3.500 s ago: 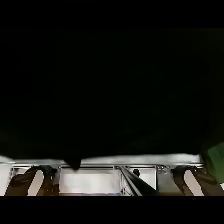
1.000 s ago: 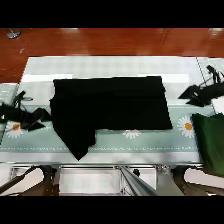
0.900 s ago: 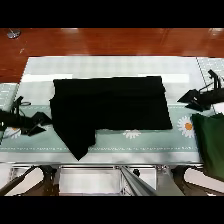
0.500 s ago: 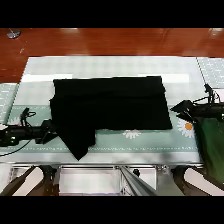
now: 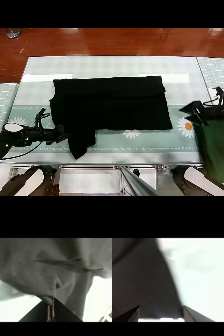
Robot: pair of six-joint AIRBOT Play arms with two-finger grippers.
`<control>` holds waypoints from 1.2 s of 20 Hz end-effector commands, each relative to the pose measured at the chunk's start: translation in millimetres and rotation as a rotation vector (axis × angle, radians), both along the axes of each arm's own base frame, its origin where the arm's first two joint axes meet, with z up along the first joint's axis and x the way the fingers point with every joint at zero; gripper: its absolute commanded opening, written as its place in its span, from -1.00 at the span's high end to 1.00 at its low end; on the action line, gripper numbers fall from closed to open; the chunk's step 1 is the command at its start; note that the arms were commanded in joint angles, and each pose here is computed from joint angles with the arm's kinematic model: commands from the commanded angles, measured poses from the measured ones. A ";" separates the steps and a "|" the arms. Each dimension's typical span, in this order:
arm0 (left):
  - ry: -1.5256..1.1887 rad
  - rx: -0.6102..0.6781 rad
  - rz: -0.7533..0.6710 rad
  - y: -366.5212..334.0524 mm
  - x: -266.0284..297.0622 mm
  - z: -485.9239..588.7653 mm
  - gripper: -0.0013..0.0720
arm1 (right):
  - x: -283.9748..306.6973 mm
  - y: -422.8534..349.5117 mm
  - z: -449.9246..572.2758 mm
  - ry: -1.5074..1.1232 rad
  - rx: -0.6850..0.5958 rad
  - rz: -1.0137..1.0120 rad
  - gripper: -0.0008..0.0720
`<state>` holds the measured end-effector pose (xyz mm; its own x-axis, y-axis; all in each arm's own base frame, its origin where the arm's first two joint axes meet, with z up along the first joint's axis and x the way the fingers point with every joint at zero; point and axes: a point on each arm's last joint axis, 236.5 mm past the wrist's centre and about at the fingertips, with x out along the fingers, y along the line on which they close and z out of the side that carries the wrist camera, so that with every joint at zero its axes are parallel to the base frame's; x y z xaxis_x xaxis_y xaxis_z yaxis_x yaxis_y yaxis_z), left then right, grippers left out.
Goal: Fold the shirts.
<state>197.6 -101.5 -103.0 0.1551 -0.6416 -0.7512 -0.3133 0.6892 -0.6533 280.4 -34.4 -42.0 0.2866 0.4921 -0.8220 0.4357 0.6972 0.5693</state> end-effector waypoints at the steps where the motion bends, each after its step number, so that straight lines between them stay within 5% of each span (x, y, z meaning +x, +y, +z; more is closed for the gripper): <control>1: -0.017 -0.015 -0.019 -5.5 2.7 5.7 0.90 | -65.1 -15.3 -32.7 0.262 -0.080 0.028 -0.73; 15: -0.022 -0.009 -0.014 -4.1 5.0 5.5 0.90 | 3.4 82.1 -51.0 0.191 0.053 0.213 -0.68; 16: -0.024 -0.009 -0.014 -4.0 5.5 6.0 0.90 | 3.8 86.5 -50.4 0.185 0.051 0.240 -0.25; 17: -0.028 -0.012 -0.018 -4.1 7.2 8.4 0.90 | 3.8 91.2 -45.9 0.164 0.061 0.282 0.92; 24: -0.256 0.043 0.101 60.1 96.9 95.2 0.90 | 65.1 56.0 19.0 -0.024 0.011 0.282 0.92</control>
